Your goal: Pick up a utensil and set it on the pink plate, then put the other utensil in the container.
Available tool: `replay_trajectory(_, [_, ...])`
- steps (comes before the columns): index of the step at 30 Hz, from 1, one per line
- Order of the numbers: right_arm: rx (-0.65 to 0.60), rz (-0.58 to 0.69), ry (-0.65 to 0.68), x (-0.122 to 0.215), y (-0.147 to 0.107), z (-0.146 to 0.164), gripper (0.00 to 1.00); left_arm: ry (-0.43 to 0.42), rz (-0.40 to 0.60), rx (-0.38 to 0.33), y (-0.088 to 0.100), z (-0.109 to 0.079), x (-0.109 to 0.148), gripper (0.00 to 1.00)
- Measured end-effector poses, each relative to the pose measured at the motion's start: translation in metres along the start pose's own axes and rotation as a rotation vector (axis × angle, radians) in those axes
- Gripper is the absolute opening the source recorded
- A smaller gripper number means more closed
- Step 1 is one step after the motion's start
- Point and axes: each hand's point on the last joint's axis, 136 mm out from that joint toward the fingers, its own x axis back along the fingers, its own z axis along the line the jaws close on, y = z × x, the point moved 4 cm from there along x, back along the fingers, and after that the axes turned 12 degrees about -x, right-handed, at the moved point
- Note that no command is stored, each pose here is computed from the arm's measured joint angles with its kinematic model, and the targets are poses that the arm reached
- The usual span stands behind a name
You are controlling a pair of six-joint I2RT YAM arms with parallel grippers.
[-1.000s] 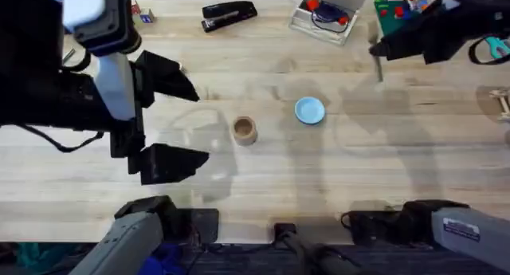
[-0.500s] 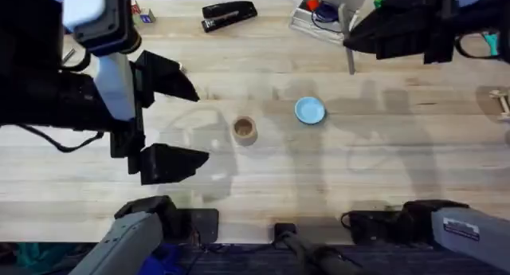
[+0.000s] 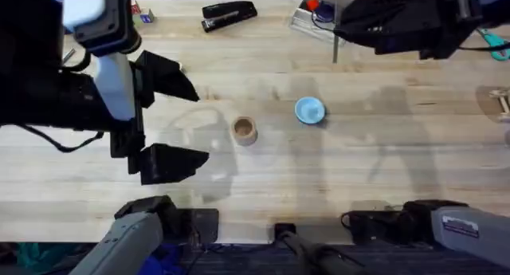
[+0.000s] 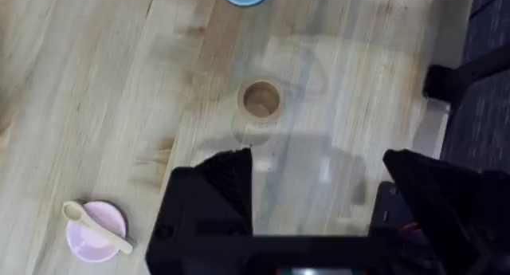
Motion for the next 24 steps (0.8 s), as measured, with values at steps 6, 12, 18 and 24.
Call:
replay_trajectory(6, [0.001,-0.100,0.089,-0.008,0.002,-0.005,0.033,0.000,0.000,0.000,0.000,0.000,0.000,0.993])
replay_trajectory(12, [0.021,-0.137,0.191,-0.030,-0.003,-0.004,0.033,0.000,0.000,0.000,0.000,0.000,0.000,0.993])
replay_trajectory(18, [0.042,-0.139,0.287,-0.058,-0.012,0.000,0.032,0.000,0.000,0.000,0.000,0.000,0.000,0.992])
replay_trajectory(24, [0.083,-0.142,0.336,-0.075,-0.019,0.000,0.033,0.000,0.000,0.000,0.000,0.000,0.000,0.993])
